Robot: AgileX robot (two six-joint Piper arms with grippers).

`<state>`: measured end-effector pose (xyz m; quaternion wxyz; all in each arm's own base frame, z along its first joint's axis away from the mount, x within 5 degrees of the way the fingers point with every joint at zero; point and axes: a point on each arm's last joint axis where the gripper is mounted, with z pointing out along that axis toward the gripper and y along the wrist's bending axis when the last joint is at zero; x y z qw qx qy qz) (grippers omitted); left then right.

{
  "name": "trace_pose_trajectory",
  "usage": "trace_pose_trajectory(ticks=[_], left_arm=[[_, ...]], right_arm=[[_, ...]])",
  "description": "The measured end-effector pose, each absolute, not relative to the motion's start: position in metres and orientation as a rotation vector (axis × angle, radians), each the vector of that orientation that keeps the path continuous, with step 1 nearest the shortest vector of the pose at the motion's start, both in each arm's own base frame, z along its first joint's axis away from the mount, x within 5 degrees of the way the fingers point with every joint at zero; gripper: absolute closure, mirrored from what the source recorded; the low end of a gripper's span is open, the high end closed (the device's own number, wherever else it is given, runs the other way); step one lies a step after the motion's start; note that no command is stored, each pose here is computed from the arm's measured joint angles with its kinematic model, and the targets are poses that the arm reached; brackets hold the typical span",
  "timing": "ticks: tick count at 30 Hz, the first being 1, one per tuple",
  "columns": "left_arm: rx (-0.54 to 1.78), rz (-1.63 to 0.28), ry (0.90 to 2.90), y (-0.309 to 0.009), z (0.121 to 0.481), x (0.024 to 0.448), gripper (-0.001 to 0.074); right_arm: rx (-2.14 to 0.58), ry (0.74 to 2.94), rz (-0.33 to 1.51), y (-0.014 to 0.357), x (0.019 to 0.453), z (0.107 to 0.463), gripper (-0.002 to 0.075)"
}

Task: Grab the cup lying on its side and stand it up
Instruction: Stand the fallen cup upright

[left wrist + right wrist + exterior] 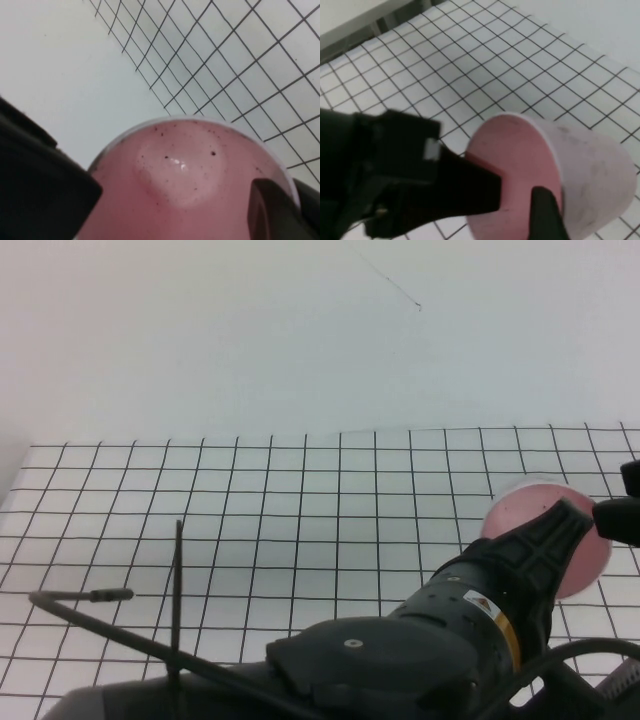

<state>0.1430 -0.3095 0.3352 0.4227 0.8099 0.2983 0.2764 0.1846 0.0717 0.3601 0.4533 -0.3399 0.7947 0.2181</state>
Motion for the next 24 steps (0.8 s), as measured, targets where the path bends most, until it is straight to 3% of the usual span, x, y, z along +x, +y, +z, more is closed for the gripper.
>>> trace_pose_trajectory(ticks=[11,16,20,22,24], left_arm=[[2.027,0.656,0.675,-0.321,0.329,0.142,0.0734],[2.003,0.632,0.572,-0.329,0.33,0.14,0.0734],[1.952,0.574,0.565,-0.334,0.332,0.138,0.0729],[1.917,0.533,0.609,-0.335,0.333,0.138,0.0698],[1.884,0.526,0.64,-0.335,0.335,0.139,0.0621]], right_arm=[[-0.88,1.974,0.511,0.072,0.201,0.35,0.0352],[-0.925,1.955,0.479,0.072,0.201,0.349,0.0504],[-0.96,1.937,0.455,0.072,0.201,0.349,0.072],[-0.973,1.939,0.44,0.071,0.201,0.348,0.0726],[-0.986,1.944,0.422,0.07,0.201,0.347,0.0726]])
